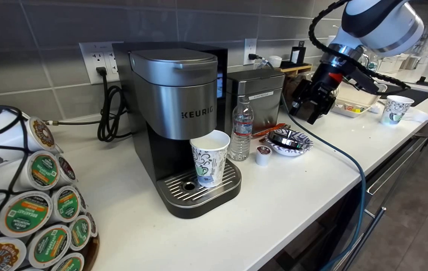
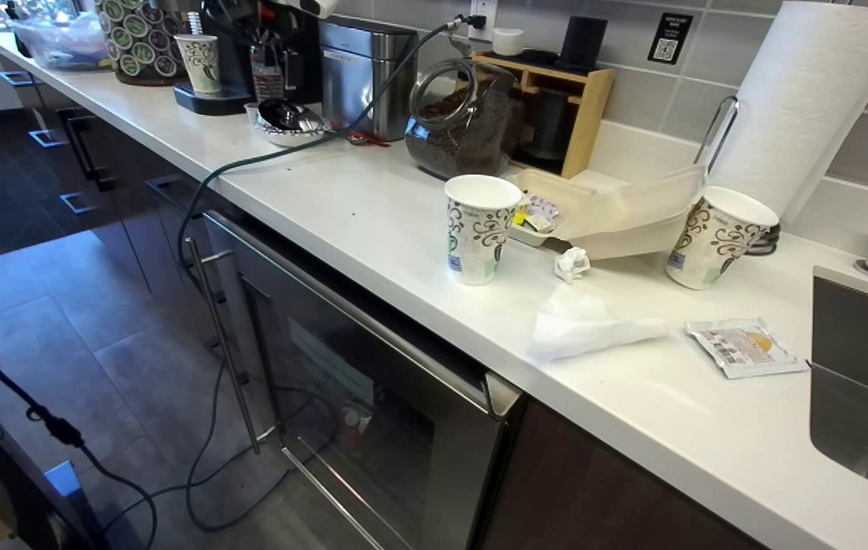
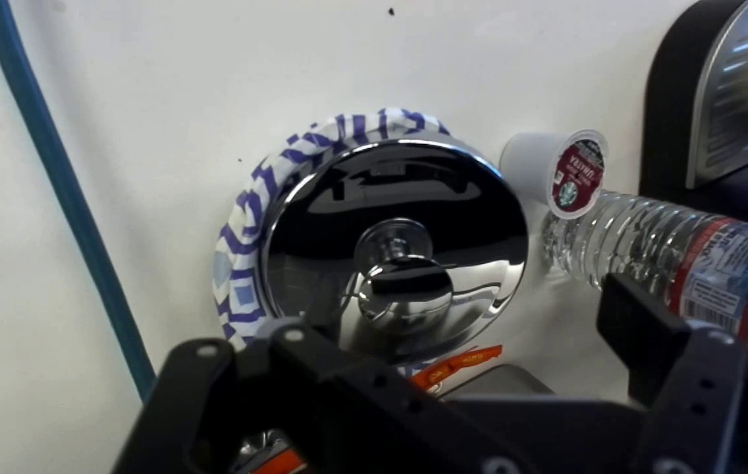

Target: Pick up the lid from the counter and put it on the bottle

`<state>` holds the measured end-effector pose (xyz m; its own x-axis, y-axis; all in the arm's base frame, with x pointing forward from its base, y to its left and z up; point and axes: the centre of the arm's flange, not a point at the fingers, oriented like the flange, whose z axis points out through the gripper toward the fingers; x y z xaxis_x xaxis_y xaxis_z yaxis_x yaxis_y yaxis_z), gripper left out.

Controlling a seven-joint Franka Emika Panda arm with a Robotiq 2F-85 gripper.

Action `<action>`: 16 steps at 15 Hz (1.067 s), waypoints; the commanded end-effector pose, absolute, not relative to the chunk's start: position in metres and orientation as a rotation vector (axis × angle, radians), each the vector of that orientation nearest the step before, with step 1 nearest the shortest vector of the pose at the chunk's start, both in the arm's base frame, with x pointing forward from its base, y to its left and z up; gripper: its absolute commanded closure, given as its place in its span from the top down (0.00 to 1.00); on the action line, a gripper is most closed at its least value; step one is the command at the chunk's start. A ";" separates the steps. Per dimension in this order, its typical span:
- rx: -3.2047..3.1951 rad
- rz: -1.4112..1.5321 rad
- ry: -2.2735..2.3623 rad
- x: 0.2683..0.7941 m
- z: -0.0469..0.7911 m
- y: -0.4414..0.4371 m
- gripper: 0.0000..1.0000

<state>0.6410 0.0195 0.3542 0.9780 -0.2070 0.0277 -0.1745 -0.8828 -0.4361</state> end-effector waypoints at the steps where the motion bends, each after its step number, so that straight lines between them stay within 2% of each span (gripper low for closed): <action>1: -2.607 -0.055 0.242 0.655 0.332 0.007 1.00; 12: -2.587 -0.033 0.265 0.662 0.298 0.026 1.00; 16: -2.570 -0.062 0.281 0.670 0.302 0.028 0.95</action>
<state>0.6593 0.0265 0.3044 0.9822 -0.1858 -0.0274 -0.1739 -0.8443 -0.5068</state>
